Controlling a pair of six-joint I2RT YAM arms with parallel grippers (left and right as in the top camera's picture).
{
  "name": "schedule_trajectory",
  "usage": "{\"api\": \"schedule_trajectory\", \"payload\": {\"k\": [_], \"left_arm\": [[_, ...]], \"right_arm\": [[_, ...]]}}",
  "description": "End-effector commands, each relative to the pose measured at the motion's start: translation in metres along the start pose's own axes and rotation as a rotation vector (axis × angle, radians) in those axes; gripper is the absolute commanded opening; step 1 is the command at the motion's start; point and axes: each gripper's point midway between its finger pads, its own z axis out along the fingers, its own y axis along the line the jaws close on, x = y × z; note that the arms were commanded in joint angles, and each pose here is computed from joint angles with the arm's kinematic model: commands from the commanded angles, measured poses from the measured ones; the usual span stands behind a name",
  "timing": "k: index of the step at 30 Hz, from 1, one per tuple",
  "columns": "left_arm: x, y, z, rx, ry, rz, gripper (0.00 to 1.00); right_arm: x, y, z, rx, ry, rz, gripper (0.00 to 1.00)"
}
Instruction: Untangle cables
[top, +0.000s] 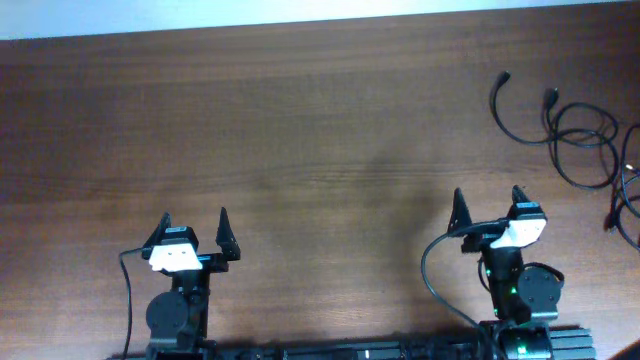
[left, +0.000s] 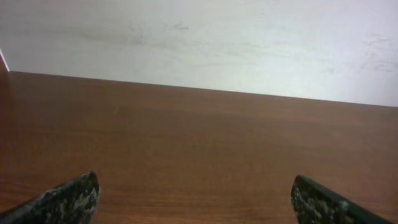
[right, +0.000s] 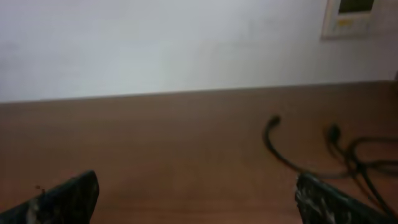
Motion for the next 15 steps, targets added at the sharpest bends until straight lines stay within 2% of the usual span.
{"api": "schedule_trajectory", "payload": {"k": [1, 4, 15], "left_arm": [[0.0005, 0.0016, -0.0002, -0.007, 0.000, 0.016, 0.99], [0.0005, 0.0016, -0.0002, -0.007, 0.000, 0.016, 0.99], [0.0005, 0.0016, -0.0002, -0.007, 0.000, 0.016, 0.98]], "right_arm": [[0.0072, -0.0042, -0.0018, 0.020, 0.022, -0.020, 0.99], [0.0074, -0.0053, -0.0019, 0.026, 0.023, -0.071, 0.99], [0.0072, -0.0057, -0.0018, 0.028, 0.022, -0.070, 0.99]]}}
